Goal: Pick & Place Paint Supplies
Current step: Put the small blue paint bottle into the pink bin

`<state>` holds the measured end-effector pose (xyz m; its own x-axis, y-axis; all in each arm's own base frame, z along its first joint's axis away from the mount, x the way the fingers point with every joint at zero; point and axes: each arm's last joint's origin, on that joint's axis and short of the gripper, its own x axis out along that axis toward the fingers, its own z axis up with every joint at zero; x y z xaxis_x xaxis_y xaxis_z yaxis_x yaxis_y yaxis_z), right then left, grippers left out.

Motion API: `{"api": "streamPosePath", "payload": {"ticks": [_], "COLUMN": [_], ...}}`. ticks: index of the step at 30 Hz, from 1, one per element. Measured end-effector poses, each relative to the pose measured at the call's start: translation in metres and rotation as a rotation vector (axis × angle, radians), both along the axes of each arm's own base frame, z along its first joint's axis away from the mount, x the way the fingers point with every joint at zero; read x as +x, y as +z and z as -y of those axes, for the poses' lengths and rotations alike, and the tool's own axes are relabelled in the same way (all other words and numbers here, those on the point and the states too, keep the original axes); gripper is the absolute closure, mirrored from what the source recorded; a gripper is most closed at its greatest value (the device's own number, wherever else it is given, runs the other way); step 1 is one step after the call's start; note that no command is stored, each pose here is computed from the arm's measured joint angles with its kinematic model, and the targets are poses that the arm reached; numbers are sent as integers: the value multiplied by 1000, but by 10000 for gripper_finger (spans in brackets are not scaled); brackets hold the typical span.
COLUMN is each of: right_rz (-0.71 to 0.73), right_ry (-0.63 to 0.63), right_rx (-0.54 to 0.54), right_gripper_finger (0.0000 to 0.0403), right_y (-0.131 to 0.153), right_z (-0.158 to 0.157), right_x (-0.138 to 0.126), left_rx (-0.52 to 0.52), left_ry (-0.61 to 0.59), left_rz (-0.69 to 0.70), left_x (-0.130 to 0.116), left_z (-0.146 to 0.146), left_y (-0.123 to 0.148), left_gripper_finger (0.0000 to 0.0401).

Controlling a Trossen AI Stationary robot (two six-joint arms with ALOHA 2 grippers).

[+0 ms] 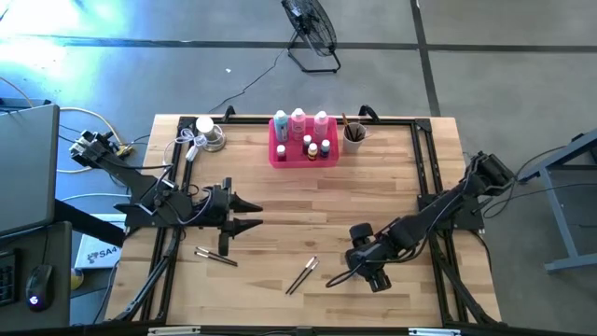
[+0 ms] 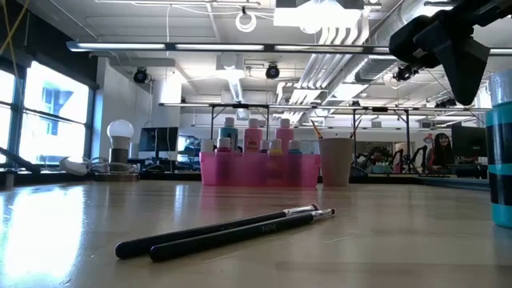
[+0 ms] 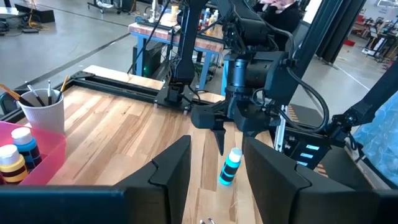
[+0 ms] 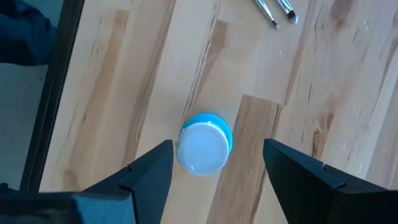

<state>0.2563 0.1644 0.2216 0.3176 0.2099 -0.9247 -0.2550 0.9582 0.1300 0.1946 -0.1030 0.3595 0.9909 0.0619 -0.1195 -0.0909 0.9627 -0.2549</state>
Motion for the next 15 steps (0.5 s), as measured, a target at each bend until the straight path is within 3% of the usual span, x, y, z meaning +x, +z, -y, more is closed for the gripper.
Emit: {"api": "streamPosePath", "payload": {"ticks": [15], "right_rz": [-46], "right_ry": [11], "right_rx": [5], "right_gripper_finger": [160], "right_y": [-14], "right_z": [-4], "right_x": [5], "left_rx": [1], "left_ry": [0], "left_rz": [-1], "left_x": [0], "left_z": [0], "left_y": [0], "left_gripper_finger": [253]}}
